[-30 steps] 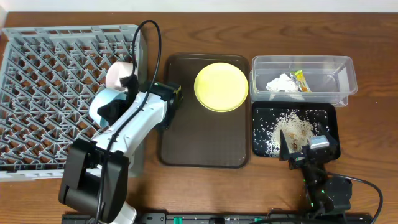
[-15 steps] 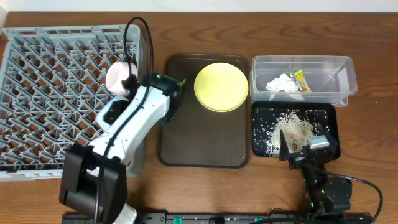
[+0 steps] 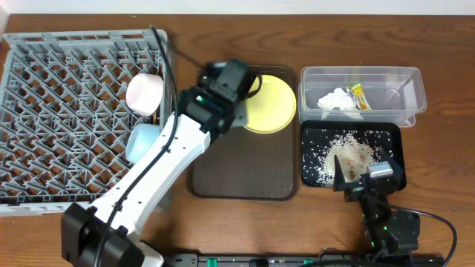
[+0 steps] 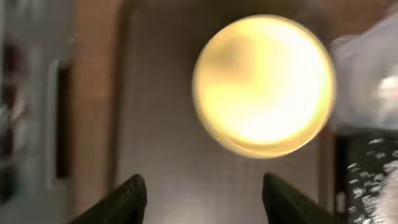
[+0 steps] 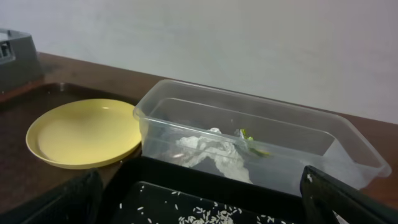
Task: Sort waste into correct bins and load items into the dishwasher
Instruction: 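Reach the left gripper to the yellow plate and grasp its edge, then carry the yellow plate left and stand it in the dish rack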
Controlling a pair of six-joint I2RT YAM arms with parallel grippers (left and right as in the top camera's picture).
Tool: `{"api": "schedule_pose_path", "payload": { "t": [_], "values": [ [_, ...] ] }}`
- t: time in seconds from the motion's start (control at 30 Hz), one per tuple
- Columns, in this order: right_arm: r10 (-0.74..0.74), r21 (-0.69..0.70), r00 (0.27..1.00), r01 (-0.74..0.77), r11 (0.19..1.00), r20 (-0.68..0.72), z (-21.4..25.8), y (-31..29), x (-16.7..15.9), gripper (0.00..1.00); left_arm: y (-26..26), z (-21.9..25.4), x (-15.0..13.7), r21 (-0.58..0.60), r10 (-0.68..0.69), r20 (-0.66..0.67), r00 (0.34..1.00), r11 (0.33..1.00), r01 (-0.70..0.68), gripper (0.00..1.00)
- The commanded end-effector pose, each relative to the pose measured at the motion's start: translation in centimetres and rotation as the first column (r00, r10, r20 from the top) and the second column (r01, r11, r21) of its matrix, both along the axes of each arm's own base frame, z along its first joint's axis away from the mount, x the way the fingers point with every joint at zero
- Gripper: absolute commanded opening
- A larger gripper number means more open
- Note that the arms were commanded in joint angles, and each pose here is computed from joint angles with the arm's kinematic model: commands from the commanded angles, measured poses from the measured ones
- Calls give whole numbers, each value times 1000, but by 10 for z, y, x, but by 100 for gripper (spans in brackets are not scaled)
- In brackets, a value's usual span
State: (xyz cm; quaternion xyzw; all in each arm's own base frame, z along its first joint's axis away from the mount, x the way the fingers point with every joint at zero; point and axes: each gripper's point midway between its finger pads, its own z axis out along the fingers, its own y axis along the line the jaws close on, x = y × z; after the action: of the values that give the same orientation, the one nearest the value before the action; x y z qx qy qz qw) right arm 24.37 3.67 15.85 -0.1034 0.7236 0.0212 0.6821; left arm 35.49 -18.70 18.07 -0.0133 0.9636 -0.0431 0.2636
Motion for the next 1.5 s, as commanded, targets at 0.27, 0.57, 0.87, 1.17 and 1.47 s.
{"api": "schedule_pose_path", "payload": {
  "t": [0.27, 0.57, 0.87, 1.17, 1.47],
  "values": [
    [-1, 11, 1000, 1, 1000, -1, 0, 0, 0, 99, -18, -102, 45, -77, -111, -134, 985, 992, 101, 62],
    [-1, 11, 1000, 1, 1000, -1, 0, 0, 0, 99, -10, -163, 42, -126, -90, -291, 953, 990, 56, 50],
    [-1, 11, 1000, 1, 1000, -1, 0, 0, 0, 99, -12, -163, 32, -146, -106, -332, 937, 987, 60, 9],
    [-1, 11, 1000, 1, 1000, -1, 0, 0, 0, 99, 12, -141, 8, -124, -134, -421, 897, 988, 89, 6],
    [-2, 11, 1000, 2, 1000, -1, 0, 0, 0, 99, 138, 25, 16, 238, 117, -88, 989, 967, -93, 6]
  ]
}}
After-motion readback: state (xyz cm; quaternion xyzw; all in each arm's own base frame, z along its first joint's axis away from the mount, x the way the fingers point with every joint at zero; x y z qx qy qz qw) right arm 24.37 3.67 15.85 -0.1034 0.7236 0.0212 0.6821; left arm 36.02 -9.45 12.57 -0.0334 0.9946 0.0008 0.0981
